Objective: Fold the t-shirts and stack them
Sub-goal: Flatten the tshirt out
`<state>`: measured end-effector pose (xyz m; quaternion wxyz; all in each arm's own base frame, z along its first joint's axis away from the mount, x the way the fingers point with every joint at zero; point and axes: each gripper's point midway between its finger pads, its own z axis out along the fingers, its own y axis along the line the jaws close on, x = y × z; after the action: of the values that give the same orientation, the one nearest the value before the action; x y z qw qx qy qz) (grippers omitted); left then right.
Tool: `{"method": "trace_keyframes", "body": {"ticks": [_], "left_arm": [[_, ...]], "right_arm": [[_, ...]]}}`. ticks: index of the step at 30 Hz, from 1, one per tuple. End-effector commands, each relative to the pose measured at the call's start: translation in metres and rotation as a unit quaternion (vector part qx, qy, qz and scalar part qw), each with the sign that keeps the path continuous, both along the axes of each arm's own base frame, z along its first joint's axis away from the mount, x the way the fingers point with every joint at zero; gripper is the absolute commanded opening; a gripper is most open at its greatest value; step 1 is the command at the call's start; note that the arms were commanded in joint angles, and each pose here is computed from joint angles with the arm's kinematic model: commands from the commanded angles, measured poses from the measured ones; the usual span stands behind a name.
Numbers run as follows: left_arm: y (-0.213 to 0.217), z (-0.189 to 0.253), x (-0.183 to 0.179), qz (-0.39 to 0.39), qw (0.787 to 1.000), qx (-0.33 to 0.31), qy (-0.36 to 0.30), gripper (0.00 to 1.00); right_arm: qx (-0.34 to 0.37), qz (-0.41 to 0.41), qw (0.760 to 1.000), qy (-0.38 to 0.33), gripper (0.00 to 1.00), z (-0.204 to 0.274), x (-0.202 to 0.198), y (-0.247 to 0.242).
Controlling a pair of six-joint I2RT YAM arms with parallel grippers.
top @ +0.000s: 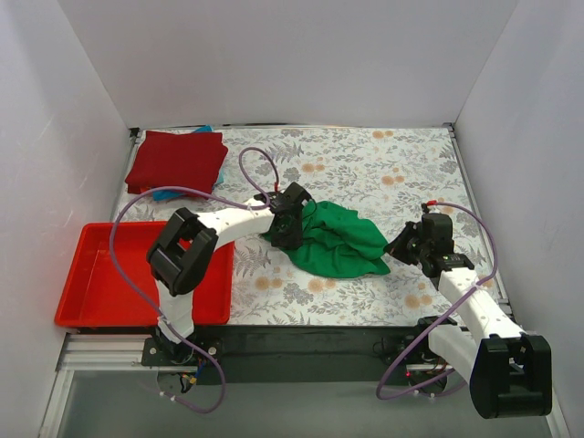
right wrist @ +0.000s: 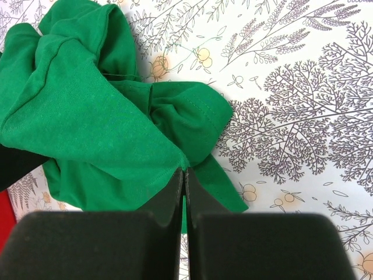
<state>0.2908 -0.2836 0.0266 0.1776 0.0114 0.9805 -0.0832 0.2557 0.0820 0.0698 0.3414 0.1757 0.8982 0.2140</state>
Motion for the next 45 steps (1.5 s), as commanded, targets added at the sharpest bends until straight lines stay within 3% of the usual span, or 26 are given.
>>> {"method": "trace_keyframes", "body": {"ticks": [1,6,14,20,27,33,39,45], "left_arm": [[-0.001,0.009,0.011,-0.014,0.999,0.018,-0.03,0.37],[-0.007,0.004,0.012,-0.029,0.999,0.028,-0.031,0.36],[0.0,0.011,0.013,-0.015,0.998,0.05,-0.032,0.0],[0.004,0.049,0.021,0.001,0.997,0.052,-0.055,0.0],[0.011,0.092,0.031,0.029,0.997,0.0,-0.073,0.02],[0.018,0.065,0.006,0.031,0.999,-0.029,-0.026,0.07],[0.018,0.051,-0.001,0.03,0.999,-0.033,-0.01,0.27],[0.02,0.052,0.0,0.034,0.999,-0.031,-0.017,0.26]], "right_arm": [[-0.001,0.004,1.0,-0.024,0.01,0.015,0.008,0.0],[-0.001,0.003,1.0,-0.023,0.01,0.014,0.008,-0.001],[0.0,0.002,1.0,-0.03,0.01,0.022,0.01,-0.002],[-0.034,-0.007,0.998,-0.045,0.01,0.045,0.021,-0.013],[-0.047,-0.009,0.994,-0.101,0.01,0.114,0.055,-0.017],[-0.043,0.001,0.995,-0.089,0.01,0.108,0.055,-0.014],[-0.037,0.008,0.997,-0.062,0.01,0.084,0.04,-0.012],[-0.04,0.009,0.997,-0.06,0.01,0.083,0.038,-0.013]]}}
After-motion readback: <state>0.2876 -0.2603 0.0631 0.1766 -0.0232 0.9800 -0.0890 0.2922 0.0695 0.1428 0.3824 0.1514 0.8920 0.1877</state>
